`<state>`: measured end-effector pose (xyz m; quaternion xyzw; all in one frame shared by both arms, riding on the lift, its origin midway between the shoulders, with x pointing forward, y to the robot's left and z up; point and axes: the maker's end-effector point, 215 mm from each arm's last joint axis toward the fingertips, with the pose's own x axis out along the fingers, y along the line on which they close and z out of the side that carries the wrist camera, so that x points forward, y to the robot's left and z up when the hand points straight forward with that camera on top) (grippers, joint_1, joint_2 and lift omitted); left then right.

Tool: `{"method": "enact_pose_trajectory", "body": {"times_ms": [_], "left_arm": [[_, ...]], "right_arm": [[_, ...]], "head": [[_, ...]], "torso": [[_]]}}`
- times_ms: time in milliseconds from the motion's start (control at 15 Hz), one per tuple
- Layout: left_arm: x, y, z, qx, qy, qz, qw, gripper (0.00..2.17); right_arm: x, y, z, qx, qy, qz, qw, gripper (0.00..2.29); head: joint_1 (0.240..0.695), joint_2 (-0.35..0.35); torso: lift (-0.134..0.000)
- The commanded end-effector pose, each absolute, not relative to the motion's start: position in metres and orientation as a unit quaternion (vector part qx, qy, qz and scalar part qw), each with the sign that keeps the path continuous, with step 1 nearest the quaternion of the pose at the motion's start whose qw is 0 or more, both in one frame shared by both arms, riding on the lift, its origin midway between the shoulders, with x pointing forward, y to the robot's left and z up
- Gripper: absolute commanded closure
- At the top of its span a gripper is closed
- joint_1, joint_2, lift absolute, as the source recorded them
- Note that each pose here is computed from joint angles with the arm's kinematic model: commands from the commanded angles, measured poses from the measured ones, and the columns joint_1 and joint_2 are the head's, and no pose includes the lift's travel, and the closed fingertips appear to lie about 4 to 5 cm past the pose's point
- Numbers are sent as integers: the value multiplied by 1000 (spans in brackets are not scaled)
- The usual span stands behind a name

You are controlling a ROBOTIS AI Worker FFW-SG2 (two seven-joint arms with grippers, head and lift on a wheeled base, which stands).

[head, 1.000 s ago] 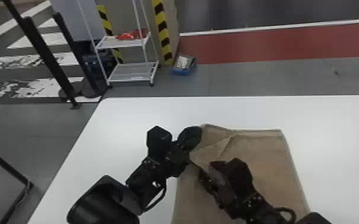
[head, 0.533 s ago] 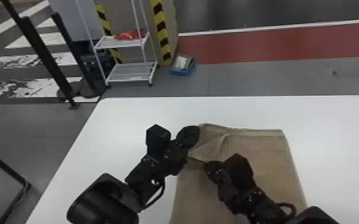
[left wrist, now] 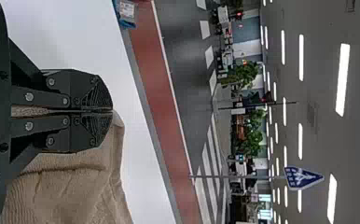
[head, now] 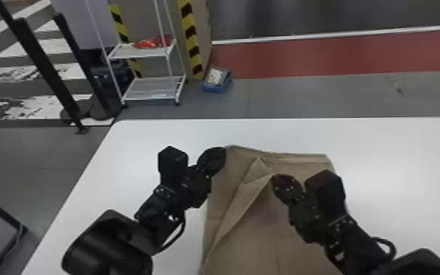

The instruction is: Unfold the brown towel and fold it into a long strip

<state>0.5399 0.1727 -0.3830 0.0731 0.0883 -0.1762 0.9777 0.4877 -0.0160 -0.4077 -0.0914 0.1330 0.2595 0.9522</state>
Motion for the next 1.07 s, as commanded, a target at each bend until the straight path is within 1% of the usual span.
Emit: {"method": "enact_pose_trajectory", "body": {"times_ms": [0,200,333,400,467,533,600,733,800,867,1000], "left_arm": [[544,185,-378,69,86,-163,980,1096],[548,205,-373,75,90,-142,983,1096],[548,231,-367,74,95,-121,985,1096],[546,252,-372,73,110,-105,986,1096],[545,265,-371,72,116,-95,986,1096],[545,279,-369,71,122,-84,986,1096],[542,297,-372,65,135,-69,986,1096],[539,311,-362,59,140,-57,987,1096],[537,319,-355,55,139,-51,988,1096],[531,334,-356,54,146,-35,987,1096],[515,348,-359,56,156,-22,986,1096]], "right_arm": [[494,-51,-381,-88,115,233,961,1602],[499,-123,-363,-84,110,187,973,1602],[498,-190,-348,-79,106,144,981,1602],[492,-227,-345,-79,106,121,984,1602],[487,-256,-339,-71,102,105,987,1602],[482,-278,-336,-63,99,91,989,1602],[478,-296,-334,-62,97,79,990,1602],[478,-315,-330,-69,96,68,991,1602],[481,-322,-332,-72,100,63,990,1602],[486,-330,-332,-73,105,56,990,1602],[493,-338,-337,-76,111,50,990,1602]], "head": [[695,175],[695,136],[695,104],[695,88],[695,53],[695,40],[695,29],[695,3],[695,0],[695,-1],[695,2]], "torso": [[-125],[-125],[-125],[-125],[-125],[-125],[-125],[-125],[-125],[-125],[-125]]}}
